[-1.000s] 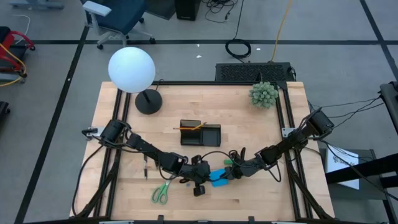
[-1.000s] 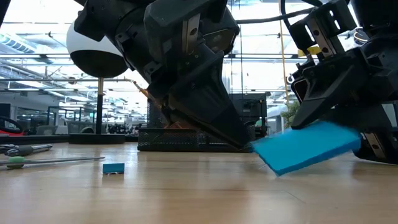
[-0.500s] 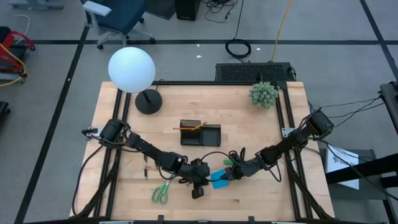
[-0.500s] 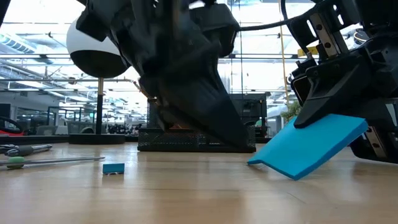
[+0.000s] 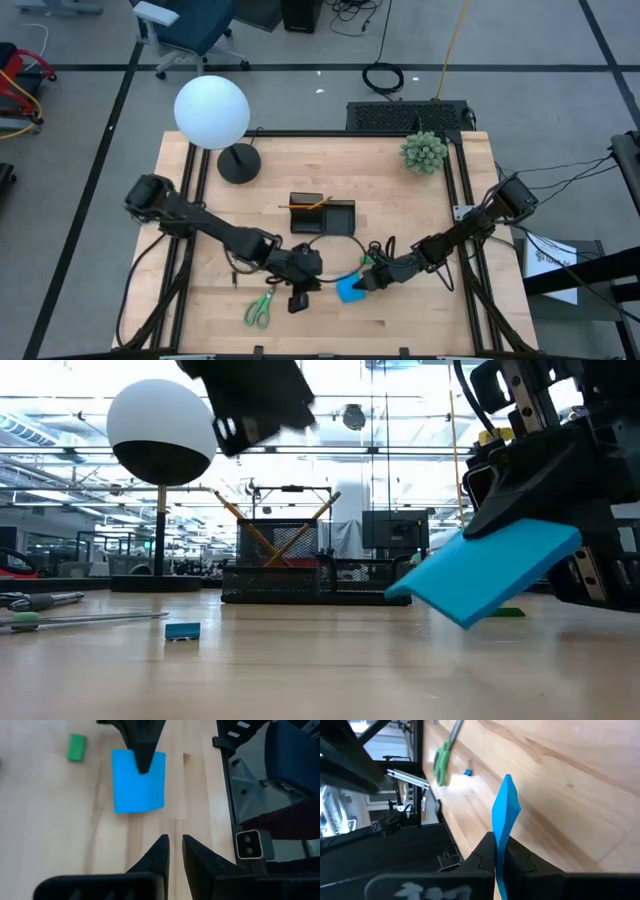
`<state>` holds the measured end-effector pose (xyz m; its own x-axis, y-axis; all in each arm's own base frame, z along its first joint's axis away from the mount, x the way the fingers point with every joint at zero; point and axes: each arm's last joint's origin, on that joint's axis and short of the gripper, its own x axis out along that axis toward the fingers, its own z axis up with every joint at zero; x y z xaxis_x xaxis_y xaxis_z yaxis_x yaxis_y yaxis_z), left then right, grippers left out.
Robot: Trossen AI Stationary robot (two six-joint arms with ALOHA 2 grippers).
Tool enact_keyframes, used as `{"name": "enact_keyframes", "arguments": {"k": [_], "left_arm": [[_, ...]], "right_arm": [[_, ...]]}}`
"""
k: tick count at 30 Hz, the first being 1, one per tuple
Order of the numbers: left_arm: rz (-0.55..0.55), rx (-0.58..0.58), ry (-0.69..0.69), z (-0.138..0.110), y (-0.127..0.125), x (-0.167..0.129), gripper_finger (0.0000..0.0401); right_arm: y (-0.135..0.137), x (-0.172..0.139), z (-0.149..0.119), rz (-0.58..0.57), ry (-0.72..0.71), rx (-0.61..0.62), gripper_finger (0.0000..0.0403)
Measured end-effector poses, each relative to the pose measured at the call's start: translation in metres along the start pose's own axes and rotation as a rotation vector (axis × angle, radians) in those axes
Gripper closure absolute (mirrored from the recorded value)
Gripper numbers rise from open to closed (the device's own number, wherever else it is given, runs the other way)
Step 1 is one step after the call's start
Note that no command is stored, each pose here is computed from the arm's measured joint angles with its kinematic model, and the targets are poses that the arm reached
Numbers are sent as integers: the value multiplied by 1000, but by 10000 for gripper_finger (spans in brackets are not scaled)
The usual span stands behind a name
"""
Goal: Pick and place office supplies into organizer
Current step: Put the blue sticky note into the desk organizer
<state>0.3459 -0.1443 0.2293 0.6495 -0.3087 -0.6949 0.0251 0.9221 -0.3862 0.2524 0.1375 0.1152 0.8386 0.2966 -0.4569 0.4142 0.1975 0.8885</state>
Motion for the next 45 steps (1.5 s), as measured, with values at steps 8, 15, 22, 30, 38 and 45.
{"name": "enact_keyframes", "arguments": {"k": [8,15,22,30,38,45], "left_arm": [[7,0,-42,8,-6,-60,354],[-37,-49,-169,17,-12,-107,354],[-109,-128,-289,23,-15,-151,354],[-198,-131,-461,26,-19,-199,354],[-270,-101,-582,27,-21,-233,354],[-284,-73,-621,28,-22,-237,354]], "right_arm": [[20,-11,18,75,-57,-73,402],[44,-31,51,165,-176,-144,402],[57,-56,85,160,-306,-199,402],[58,-81,119,106,-427,-221,401],[47,-86,139,38,-458,-126,400],[38,-86,141,-20,-401,-50,400]]}}
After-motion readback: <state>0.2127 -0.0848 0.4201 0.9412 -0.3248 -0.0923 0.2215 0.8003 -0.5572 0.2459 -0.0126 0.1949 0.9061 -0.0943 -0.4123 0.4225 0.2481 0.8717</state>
